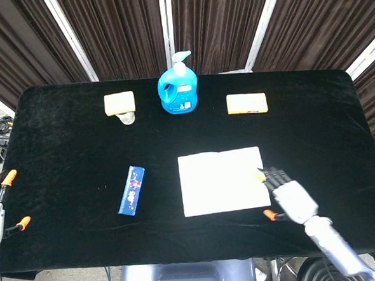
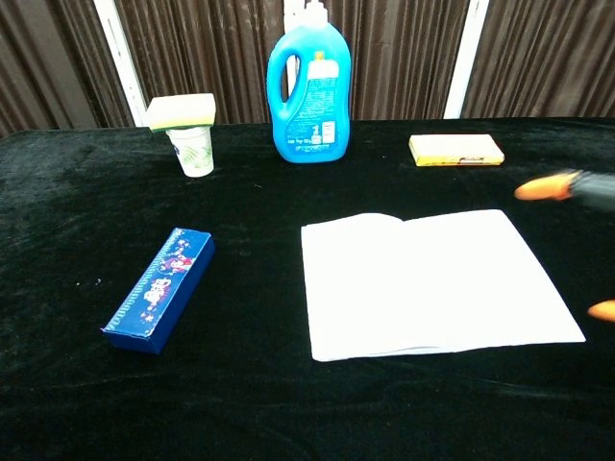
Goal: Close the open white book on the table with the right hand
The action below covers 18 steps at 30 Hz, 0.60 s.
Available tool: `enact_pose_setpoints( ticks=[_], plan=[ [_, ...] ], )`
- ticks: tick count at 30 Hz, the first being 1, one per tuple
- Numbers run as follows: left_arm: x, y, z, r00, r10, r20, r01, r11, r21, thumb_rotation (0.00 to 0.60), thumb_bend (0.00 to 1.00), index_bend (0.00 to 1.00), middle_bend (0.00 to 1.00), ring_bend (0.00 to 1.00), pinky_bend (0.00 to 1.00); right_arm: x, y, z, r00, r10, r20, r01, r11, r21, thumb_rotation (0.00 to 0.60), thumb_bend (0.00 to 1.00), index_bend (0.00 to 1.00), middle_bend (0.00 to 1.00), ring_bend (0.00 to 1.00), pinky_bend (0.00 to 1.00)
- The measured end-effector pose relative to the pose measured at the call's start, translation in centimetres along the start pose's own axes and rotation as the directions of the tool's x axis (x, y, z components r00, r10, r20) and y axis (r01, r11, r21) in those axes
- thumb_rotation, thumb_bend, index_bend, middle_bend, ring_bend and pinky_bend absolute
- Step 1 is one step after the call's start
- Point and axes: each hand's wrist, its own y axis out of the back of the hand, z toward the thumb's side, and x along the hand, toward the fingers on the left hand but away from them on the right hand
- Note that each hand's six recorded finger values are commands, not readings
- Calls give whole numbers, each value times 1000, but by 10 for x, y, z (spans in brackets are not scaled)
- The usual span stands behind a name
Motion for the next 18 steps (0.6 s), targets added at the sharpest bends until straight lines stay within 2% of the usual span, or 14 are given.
enact_pose_setpoints(
  ticks=[4,9,18],
  plan=[
    [1,0,-2,1000,1,-9,-1,1000,-3,600,115,0,0,0,0,-20,-21,23,998,40,-51,-42,998,-46,600,130,0,0,0,0],
    [2,-1,-3,1000,-6,-12,6,1000,-1,600,114,0,0,0,0,-31,-38,45,993,79,-84,-88,990,-109,600,128,0,0,0,0],
    [3,-2,-1,1000,-8,-6,8,1000,-1,600,115,0,0,0,0,-51,-52,67,996,65,-67,-75,984,-162,600,129,0,0,0,0]
  ],
)
